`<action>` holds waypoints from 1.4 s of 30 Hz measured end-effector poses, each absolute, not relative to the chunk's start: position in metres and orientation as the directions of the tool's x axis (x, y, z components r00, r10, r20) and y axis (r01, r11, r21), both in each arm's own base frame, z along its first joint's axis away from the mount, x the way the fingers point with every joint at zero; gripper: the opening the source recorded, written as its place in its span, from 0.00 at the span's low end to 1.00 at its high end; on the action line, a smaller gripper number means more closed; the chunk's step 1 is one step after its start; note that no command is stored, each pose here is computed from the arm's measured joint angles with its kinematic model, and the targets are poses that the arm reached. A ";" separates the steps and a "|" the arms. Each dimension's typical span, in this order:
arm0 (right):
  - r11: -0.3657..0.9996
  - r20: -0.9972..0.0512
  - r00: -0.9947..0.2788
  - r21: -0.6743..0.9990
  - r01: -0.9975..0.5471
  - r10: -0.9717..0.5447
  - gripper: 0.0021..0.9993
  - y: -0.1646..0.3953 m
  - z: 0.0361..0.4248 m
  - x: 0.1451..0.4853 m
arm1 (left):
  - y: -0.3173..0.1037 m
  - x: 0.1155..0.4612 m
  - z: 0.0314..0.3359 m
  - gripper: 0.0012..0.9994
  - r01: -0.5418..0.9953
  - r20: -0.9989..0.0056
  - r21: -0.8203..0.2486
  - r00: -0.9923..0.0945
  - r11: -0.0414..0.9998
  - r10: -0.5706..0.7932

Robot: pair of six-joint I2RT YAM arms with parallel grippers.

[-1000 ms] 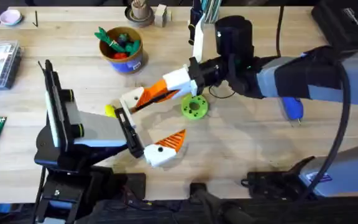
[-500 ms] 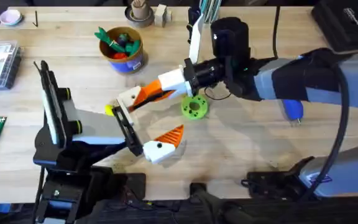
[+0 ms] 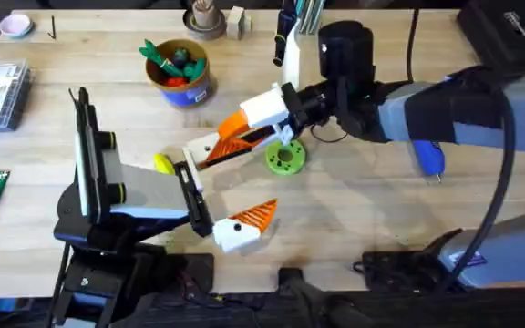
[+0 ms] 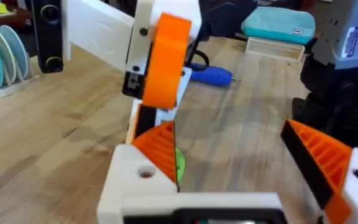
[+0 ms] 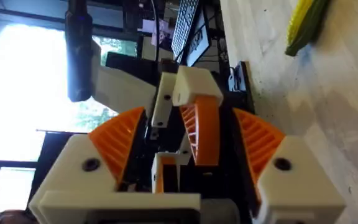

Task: Pick up the gripper from the table and insert it into the empty holder that is missing its gripper. Then pick up a screw, insert it into the mounting hole, and use the screwdriver to tighten it. Finally, clean up the table by picking up the vegetable and placing it into the bucket.

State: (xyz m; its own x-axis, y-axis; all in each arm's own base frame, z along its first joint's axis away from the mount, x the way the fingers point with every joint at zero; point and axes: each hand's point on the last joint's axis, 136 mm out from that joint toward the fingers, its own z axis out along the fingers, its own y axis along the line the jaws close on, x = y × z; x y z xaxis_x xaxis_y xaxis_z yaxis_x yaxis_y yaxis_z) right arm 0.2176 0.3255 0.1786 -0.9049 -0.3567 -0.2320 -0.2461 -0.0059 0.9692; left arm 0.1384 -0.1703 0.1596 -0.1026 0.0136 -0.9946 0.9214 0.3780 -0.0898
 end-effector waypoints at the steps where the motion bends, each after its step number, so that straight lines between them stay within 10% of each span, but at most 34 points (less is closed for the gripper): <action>1: -0.009 -0.232 -0.905 0.969 -0.246 -0.357 0.83 0.324 0.179 0.218 | -0.170 0.138 0.160 0.99 0.922 -0.995 -0.090 -0.103 0.376 0.014; 13: 0.023 -0.326 -0.911 0.939 -0.343 -0.253 0.97 0.312 0.174 0.248 | -0.171 0.135 0.159 0.99 0.928 -0.994 -0.093 -0.105 0.362 0.014; 25: 0.339 -0.467 -0.884 0.837 -0.429 0.033 0.97 0.247 0.157 0.333 | -0.171 0.135 0.159 0.99 0.928 -0.994 -0.093 -0.105 0.361 0.014; 42: 0.731 -0.556 -0.746 0.324 -0.601 -0.366 0.97 0.169 0.183 0.243 | -0.171 0.135 0.159 0.99 0.928 -0.994 -0.093 -0.105 0.360 0.014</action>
